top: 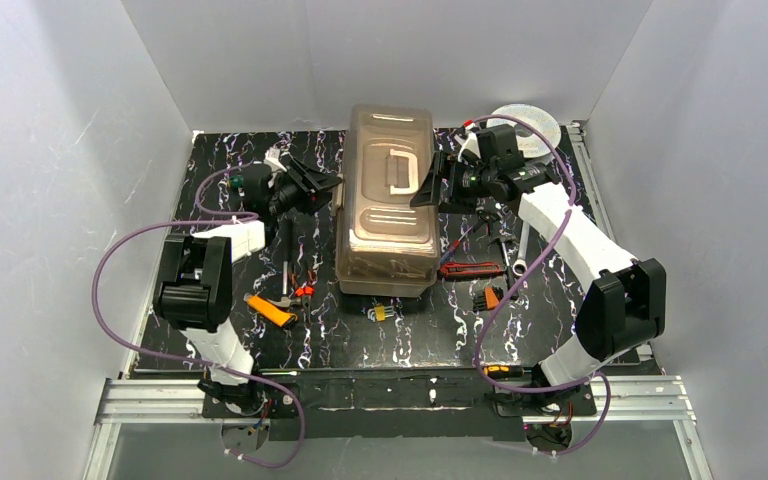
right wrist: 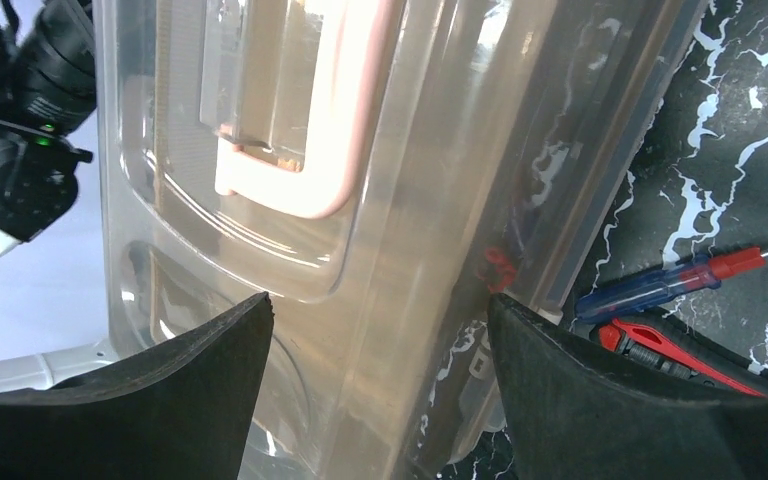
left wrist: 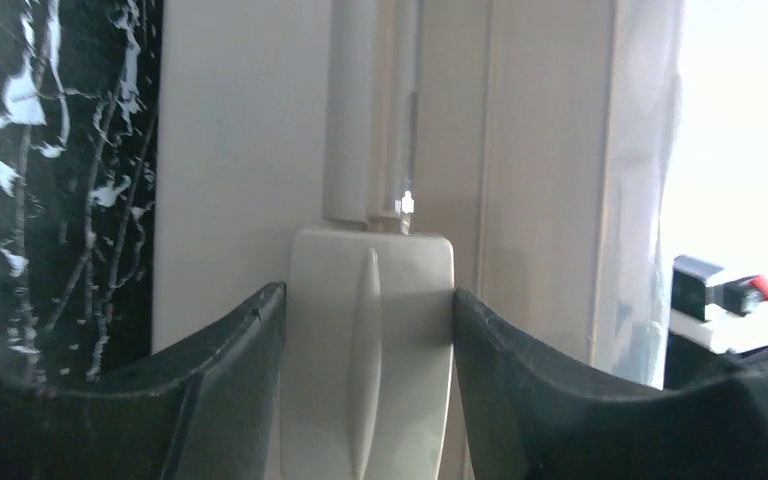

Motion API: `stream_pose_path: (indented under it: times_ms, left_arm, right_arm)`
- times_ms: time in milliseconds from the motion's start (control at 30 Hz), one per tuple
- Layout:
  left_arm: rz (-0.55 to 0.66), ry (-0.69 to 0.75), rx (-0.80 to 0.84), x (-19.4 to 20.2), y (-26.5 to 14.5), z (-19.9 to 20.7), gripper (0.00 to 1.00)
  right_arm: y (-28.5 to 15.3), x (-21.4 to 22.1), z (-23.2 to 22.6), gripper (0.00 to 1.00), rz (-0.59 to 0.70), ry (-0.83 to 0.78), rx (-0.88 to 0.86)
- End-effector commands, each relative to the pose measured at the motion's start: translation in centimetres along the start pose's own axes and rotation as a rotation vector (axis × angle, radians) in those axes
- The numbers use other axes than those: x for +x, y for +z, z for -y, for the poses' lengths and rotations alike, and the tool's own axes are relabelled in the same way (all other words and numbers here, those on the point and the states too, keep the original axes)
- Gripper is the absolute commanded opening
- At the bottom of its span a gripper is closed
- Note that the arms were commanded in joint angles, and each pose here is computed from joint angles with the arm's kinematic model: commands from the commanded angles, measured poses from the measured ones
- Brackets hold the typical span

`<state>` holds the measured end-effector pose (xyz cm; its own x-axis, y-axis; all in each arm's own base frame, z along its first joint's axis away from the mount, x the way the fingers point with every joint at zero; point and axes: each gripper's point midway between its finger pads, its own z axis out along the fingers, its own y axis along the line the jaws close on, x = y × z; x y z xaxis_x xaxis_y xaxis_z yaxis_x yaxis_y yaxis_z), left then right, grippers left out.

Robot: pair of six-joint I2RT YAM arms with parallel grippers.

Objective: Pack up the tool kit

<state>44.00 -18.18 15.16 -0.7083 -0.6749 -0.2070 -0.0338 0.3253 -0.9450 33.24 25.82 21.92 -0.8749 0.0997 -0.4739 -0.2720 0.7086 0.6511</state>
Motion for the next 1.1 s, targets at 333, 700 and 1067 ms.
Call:
stream_pose_path:
  times_ms: [333,700,1067]
  left_arm:
    - [-0.014,0.284,-0.206,1.8,-1.8,0.3,0.00]
    - [0.141,0.401,-0.237,-0.3,-6.5,3.0,0.83]
    - [0.020,0.365,-0.377,2.0,-5.9,-2.2,0.83]
  right_arm:
    - [0.3,0.0,-0.6,0.85,0.022,-0.056,0.003]
    - [-0.5,-0.8,-0.6,0.86,0.053,-0.076,0.033]
    - [-0.4,-0.8,-0.8,0.86,0.040,-0.067,0.029]
